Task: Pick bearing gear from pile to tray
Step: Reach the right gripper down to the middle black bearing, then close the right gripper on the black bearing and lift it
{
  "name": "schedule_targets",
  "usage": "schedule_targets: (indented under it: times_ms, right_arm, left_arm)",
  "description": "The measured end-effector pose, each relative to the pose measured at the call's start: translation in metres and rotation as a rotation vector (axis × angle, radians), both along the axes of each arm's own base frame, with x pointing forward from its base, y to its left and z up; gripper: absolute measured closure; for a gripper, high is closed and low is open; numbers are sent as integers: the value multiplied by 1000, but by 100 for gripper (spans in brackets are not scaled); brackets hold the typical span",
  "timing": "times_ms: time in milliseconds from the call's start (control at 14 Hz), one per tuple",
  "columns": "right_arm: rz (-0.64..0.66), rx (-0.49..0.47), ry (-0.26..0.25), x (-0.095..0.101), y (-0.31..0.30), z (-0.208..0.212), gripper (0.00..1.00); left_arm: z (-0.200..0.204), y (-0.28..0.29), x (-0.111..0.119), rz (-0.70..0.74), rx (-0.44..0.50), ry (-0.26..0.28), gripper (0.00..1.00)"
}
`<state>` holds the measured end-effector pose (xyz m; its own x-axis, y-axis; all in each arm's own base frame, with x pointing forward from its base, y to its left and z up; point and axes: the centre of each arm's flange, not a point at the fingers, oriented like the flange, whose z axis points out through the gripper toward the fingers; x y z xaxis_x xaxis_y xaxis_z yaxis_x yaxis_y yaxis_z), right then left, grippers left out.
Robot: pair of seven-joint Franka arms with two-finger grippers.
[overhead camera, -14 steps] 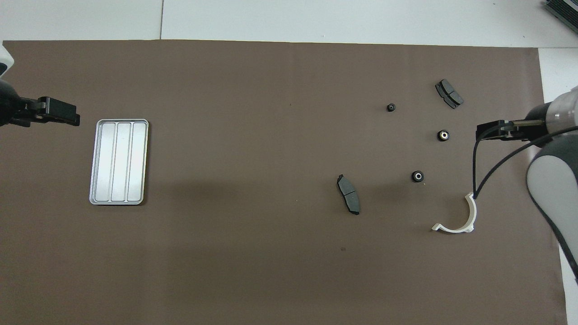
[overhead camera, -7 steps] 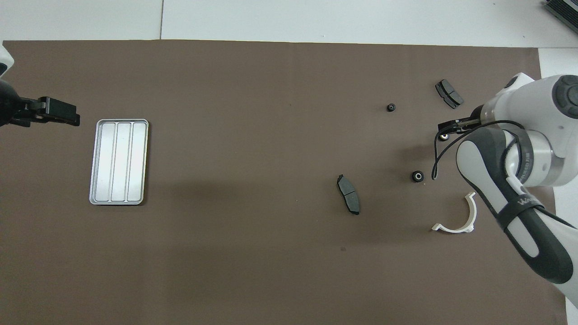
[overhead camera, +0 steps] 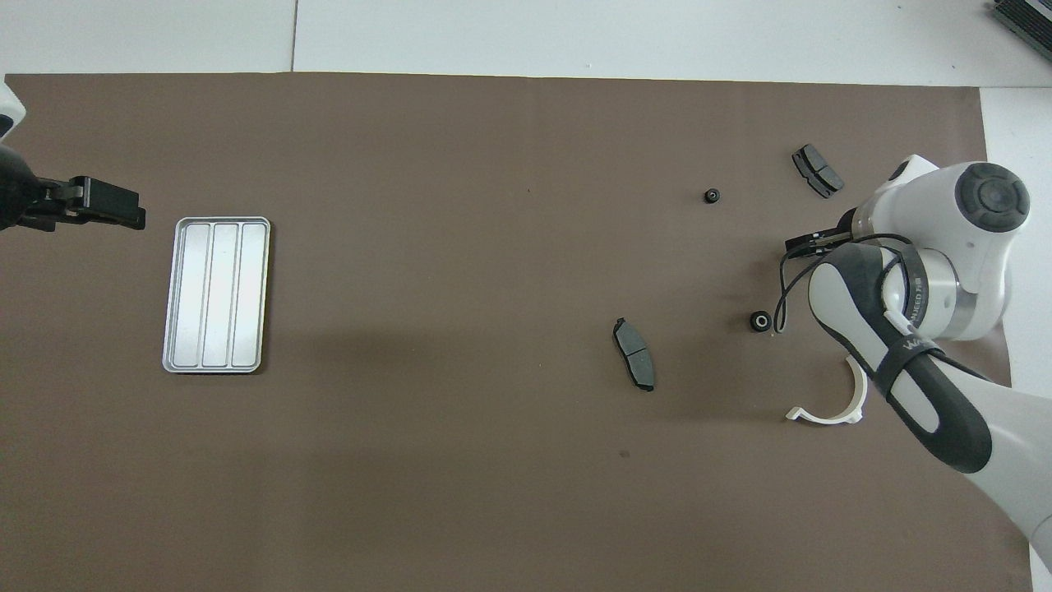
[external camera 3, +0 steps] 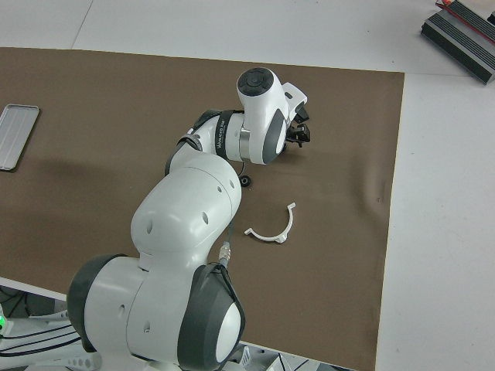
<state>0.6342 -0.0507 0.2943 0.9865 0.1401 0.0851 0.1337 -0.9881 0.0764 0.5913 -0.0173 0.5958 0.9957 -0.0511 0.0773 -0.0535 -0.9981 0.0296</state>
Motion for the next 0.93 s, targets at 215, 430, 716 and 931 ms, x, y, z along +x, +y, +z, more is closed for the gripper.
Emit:
schedule_targets:
  times_ms: [215, 430, 716, 931]
  right_arm:
    - [-27, 34, 8, 0, 3, -8, 0]
    - [-26, 36, 8, 0, 4, -8, 0]
    - [-31, 37, 6, 0, 2, -11, 0]
    - [-34, 40, 4, 1, 2, -14, 16]
  left_arm:
    - [0, 0, 0, 0, 0, 0, 0]
    - [0, 0, 0, 0, 0, 0, 0]
    - [0, 0, 0, 0, 0, 0, 0]
    - [0, 0, 0, 0, 0, 0, 0]
